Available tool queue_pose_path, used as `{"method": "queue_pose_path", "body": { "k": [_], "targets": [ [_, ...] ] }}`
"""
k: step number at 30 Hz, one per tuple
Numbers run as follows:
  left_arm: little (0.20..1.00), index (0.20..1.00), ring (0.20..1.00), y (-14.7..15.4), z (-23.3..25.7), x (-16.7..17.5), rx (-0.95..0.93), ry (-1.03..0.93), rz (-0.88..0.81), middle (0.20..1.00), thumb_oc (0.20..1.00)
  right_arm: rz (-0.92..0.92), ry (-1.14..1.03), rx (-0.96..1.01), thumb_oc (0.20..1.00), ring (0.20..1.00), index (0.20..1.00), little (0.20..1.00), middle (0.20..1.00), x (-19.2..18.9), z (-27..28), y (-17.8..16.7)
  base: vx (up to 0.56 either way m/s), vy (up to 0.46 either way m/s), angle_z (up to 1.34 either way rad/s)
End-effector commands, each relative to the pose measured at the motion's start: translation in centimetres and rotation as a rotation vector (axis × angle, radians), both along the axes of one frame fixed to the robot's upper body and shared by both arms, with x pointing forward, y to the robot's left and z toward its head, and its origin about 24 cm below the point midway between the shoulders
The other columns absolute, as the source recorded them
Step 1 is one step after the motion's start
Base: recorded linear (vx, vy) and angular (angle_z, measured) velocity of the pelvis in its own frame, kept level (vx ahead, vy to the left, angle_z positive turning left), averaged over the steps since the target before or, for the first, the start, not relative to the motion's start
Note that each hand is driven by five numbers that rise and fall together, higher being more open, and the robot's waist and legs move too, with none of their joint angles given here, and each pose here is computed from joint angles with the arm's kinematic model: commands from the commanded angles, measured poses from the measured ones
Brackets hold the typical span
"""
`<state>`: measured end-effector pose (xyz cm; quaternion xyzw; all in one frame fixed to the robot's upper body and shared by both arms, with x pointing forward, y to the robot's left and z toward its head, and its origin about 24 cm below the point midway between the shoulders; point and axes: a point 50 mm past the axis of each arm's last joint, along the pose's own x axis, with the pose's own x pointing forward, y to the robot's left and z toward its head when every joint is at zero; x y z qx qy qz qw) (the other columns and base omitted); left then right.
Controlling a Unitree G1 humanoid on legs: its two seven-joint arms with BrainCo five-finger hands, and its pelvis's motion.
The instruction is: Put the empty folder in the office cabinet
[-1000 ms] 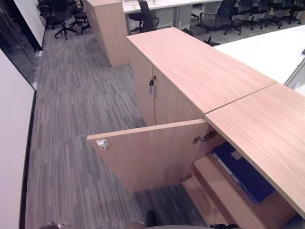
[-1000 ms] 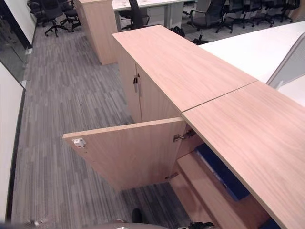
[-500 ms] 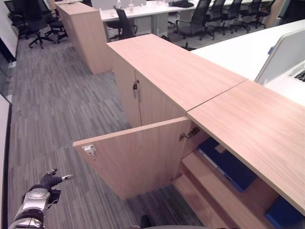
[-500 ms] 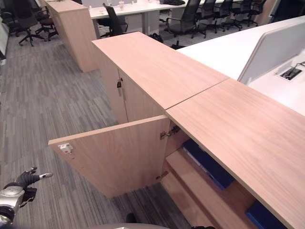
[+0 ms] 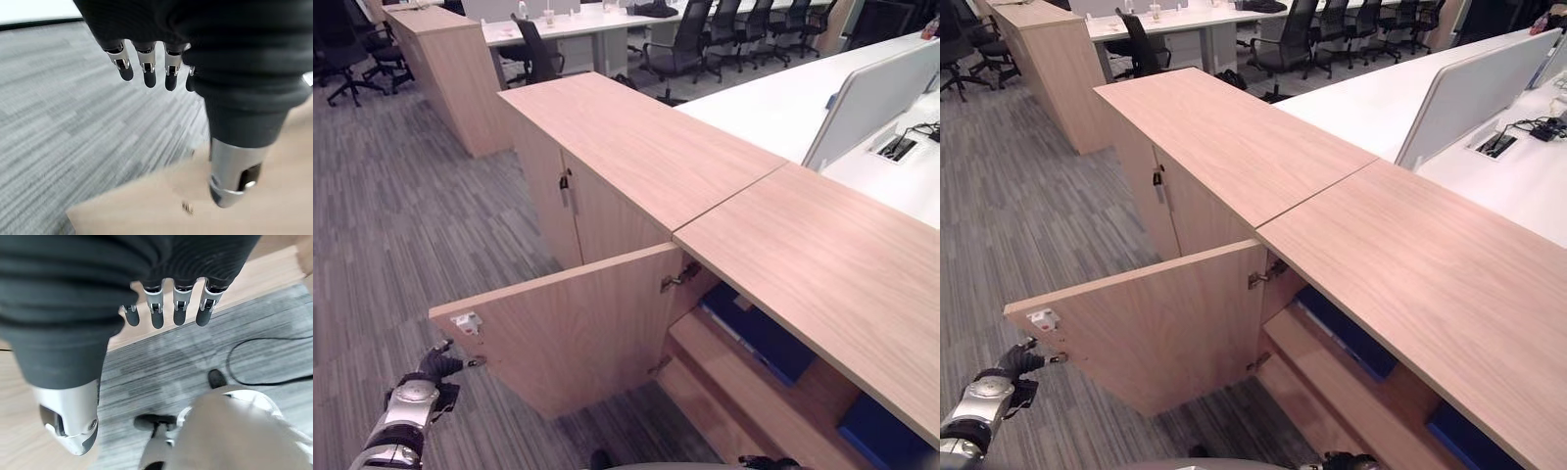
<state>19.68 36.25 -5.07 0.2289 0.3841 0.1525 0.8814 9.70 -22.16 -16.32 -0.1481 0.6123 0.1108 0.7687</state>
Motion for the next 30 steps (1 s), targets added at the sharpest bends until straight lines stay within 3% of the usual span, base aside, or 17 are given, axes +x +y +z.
{"method": "queue_pose_path", "body": {
  "k": [1,9,18,30],
  "targets": [
    [1.0,1.0,1.0,-0.9,2.5,4.0,0.004,-0.148,-0.038,1.0,1.0,0.026,-0.042,0.051,1.0,1.0,1.0,1.0,1.0,1.5,0.1,1.4,-0.01,-0.024,-0.16],
    [1.0,1.0,1.0,-3.4,3.8,5.9,-0.024,-0.247,-0.155,1.0,1.0,0.059,-0.067,0.085,1.0,1.0,1.0,1.0,1.0,2.1,0.3,2.5,-0.01,-0.011,-0.05],
    [1.0,1.0,1.0,-7.6,5.5,7.1,-0.016,-0.328,-0.398,1.0,1.0,0.075,-0.084,0.116,1.0,1.0,1.0,1.0,1.0,2.6,0.4,3.3,0.0,-0.014,0.01],
    [1.0,1.0,1.0,-9.3,7.3,8.4,-0.058,-0.432,-0.442,1.0,1.0,0.114,-0.097,0.109,1.0,1.0,1.0,1.0,1.0,3.4,0.7,3.0,0.02,-0.061,0.01]
  ]
}}
